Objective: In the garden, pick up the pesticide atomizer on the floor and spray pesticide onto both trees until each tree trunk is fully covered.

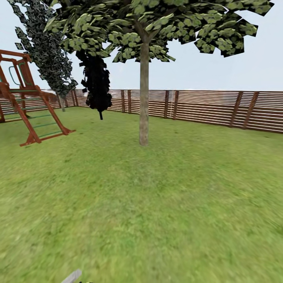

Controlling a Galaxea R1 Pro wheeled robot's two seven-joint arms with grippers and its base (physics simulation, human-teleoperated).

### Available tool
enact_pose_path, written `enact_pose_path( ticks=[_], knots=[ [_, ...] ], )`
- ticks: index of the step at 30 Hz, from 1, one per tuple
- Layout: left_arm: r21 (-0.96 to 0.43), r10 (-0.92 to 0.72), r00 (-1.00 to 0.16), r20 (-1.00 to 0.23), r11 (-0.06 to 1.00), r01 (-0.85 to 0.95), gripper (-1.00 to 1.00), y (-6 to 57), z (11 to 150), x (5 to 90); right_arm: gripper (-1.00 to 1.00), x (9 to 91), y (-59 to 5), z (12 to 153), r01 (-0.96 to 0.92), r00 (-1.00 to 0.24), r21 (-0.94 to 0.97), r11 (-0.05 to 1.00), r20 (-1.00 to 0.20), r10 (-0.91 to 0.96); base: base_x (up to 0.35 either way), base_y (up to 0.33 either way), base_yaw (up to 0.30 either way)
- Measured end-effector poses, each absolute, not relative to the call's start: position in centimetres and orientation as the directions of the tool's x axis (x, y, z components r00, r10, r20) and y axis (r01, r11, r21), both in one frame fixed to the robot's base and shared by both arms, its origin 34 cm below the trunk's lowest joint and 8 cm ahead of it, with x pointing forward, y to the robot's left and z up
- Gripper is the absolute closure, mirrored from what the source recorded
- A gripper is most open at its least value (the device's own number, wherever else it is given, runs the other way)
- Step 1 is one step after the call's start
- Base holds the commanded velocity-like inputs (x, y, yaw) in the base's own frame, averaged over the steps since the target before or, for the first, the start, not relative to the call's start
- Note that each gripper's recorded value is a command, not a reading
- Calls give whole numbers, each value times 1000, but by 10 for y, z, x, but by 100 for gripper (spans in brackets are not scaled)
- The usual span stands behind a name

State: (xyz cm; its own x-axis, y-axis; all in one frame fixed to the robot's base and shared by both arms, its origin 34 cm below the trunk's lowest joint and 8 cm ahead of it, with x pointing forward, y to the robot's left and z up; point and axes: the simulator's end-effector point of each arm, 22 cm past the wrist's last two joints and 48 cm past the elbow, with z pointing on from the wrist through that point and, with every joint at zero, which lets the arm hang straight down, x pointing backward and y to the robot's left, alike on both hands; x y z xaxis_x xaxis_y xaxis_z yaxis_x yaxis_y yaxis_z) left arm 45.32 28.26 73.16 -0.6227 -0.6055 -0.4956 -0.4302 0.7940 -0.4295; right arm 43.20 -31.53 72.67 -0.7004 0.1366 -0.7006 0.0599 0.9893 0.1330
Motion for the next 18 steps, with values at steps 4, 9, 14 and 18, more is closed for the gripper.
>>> enact_pose_path(
  ticks=[4,9,14,18],
  knots=[
    [-429,-606,-623,-496,794,-430,100,283,732,453,-100,432,-315,727,60,-701,133,989,-700,137,321,0,0],
    [-430,-606,-623,-496,794,-430,100,283,732,453,-100,432,-315,727,60,-700,133,989,-700,137,321,0,0],
    [-430,-606,-623,-496,794,-430,100,283,732,453,-100,432,-315,727,59,-700,134,989,-701,137,321,0,0],
    [-430,-606,-623,-496,794,-430,100,282,732,453,-100,432,-315,727,60,-700,134,989,-701,137,321,0,0]
  ],
)
